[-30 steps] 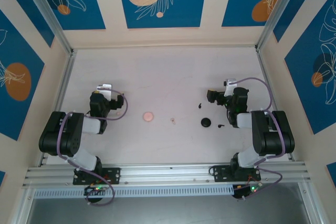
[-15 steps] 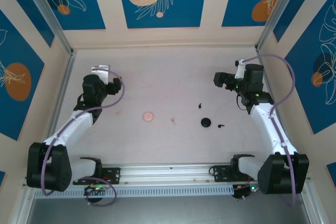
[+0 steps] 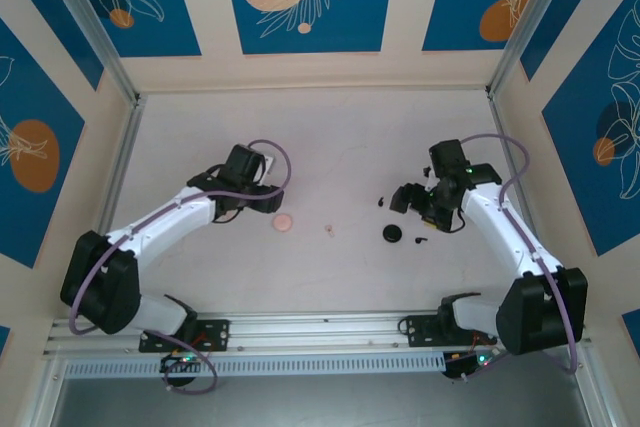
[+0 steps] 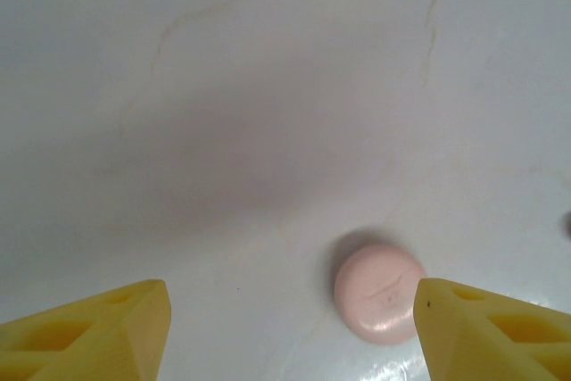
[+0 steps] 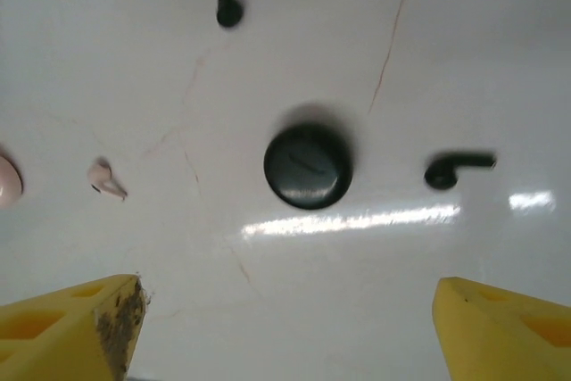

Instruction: Insert the wireless bluetooth earbuds into the charging case

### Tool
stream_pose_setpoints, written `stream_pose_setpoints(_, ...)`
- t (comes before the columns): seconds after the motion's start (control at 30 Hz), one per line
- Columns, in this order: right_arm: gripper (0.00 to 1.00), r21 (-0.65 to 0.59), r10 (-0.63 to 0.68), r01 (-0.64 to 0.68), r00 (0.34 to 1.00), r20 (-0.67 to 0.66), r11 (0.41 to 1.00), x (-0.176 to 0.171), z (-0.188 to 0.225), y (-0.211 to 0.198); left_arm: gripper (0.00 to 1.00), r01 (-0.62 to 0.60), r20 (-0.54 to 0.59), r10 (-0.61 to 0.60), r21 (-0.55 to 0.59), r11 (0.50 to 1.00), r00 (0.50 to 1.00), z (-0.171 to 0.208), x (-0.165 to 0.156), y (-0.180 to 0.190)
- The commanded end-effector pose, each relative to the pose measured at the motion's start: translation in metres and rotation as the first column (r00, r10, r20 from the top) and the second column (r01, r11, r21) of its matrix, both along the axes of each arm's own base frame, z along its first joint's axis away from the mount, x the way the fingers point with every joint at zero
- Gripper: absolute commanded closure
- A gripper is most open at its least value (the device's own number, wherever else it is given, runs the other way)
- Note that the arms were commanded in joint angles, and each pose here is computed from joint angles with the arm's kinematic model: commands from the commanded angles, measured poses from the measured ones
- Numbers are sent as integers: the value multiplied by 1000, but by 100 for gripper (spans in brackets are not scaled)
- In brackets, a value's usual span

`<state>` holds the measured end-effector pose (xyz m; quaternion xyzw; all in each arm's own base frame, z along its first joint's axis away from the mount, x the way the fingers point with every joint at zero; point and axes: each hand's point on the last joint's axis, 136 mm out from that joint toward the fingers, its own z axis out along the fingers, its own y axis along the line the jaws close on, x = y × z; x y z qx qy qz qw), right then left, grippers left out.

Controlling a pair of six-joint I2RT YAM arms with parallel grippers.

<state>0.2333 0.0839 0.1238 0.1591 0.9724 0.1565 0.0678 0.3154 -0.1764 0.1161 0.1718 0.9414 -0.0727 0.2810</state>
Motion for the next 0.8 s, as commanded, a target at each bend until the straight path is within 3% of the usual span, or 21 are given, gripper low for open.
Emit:
stream_pose_setpoints(0.0,18,40,-66,73,988,-138,997,-17,-7,12,29,-23,-36,23,2,1000,999,3,-4,-5)
stream_pose_setpoints(0.33,21,35,-75,90,949,-306,995,-22,-34,22,29,2,-75,4,73,997,997,-4,-1,-15)
stream_pose_setpoints(0.77,25,2,-55,60,933,-355,998,-9,-57,25,29,6,-90,-1,57,998,996,-6,1,-23)
